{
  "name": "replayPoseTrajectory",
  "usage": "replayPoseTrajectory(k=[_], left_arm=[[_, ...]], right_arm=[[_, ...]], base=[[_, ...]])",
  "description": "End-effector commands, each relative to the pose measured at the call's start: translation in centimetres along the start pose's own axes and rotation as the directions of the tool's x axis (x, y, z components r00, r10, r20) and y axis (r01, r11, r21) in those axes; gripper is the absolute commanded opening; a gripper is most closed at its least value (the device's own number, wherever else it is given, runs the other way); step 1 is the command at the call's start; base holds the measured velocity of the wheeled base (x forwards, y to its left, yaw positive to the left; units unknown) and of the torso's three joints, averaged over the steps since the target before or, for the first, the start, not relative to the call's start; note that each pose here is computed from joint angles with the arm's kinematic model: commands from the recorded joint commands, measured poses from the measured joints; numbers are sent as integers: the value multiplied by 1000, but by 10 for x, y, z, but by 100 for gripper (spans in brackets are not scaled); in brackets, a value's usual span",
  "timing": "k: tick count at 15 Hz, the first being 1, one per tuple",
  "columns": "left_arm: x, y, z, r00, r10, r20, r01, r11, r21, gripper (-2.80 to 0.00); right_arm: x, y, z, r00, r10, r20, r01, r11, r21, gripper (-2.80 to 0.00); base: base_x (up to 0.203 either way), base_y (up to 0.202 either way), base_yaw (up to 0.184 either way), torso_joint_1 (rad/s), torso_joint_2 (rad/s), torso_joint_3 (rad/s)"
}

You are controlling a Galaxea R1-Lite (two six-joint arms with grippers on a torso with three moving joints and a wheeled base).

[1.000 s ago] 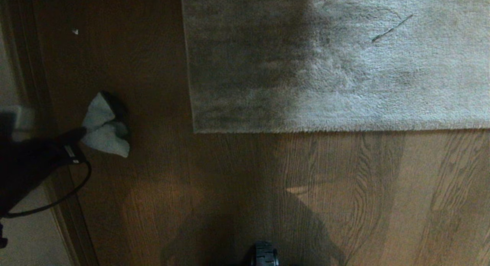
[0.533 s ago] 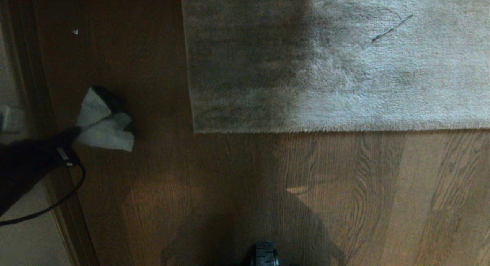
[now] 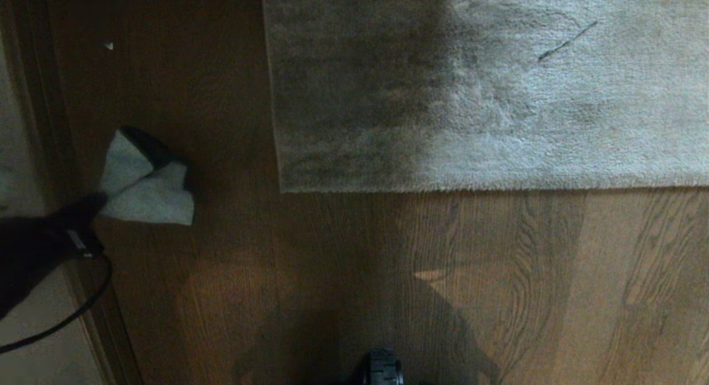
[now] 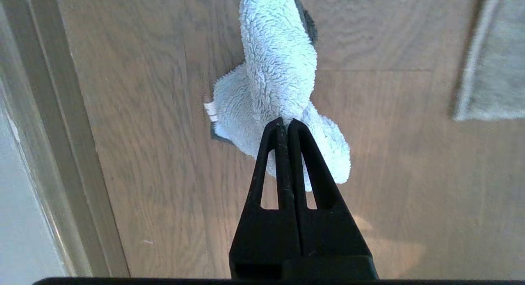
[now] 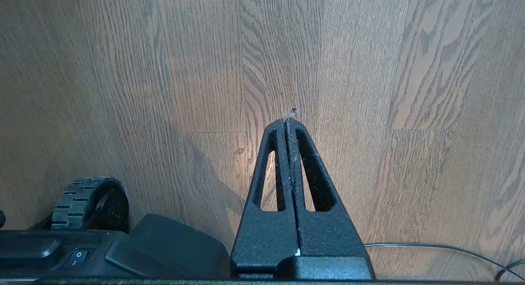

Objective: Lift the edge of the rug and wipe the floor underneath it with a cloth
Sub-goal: Pick up the rag, then lift up the carpet

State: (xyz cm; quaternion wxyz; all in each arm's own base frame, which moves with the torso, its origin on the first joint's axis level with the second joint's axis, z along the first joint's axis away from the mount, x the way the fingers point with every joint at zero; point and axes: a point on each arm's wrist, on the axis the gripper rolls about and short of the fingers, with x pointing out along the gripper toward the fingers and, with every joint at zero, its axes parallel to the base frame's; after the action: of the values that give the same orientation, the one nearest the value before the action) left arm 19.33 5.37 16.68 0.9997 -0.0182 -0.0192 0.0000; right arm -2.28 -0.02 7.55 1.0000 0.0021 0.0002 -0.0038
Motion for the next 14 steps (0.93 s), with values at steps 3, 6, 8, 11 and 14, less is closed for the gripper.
replayPoseTrajectory(k=[3, 6, 8, 11, 14], left_arm=[[-21, -8, 5, 999, -11, 38, 10, 1000, 11, -280], [-32, -12, 5, 999, -16, 46, 15, 1000, 14, -280], [-37, -15, 5, 998, -26, 51, 25, 1000, 15, -280], [-50, -20, 2, 998, -35, 43, 35, 999, 11, -280], [-62, -25, -1, 999, -40, 18, 40, 999, 4, -280]], right_arm=[[0, 0, 0, 1000, 0, 0, 0, 1000, 0, -280], [0, 0, 0, 1000, 0, 0, 0, 1000, 0, -280], [0, 0, 0, 1000, 0, 0, 0, 1000, 0, -280], [0, 0, 0, 1000, 1, 0, -1, 1000, 0, -280], [0, 0, 0, 1000, 0, 0, 0, 1000, 0, -280]], base=[[0, 0, 0, 0, 0, 0], [0, 0, 0, 0, 0, 0], [0, 0, 0, 0, 0, 0], [0, 0, 0, 0, 0, 0], [0, 0, 0, 0, 0, 0]])
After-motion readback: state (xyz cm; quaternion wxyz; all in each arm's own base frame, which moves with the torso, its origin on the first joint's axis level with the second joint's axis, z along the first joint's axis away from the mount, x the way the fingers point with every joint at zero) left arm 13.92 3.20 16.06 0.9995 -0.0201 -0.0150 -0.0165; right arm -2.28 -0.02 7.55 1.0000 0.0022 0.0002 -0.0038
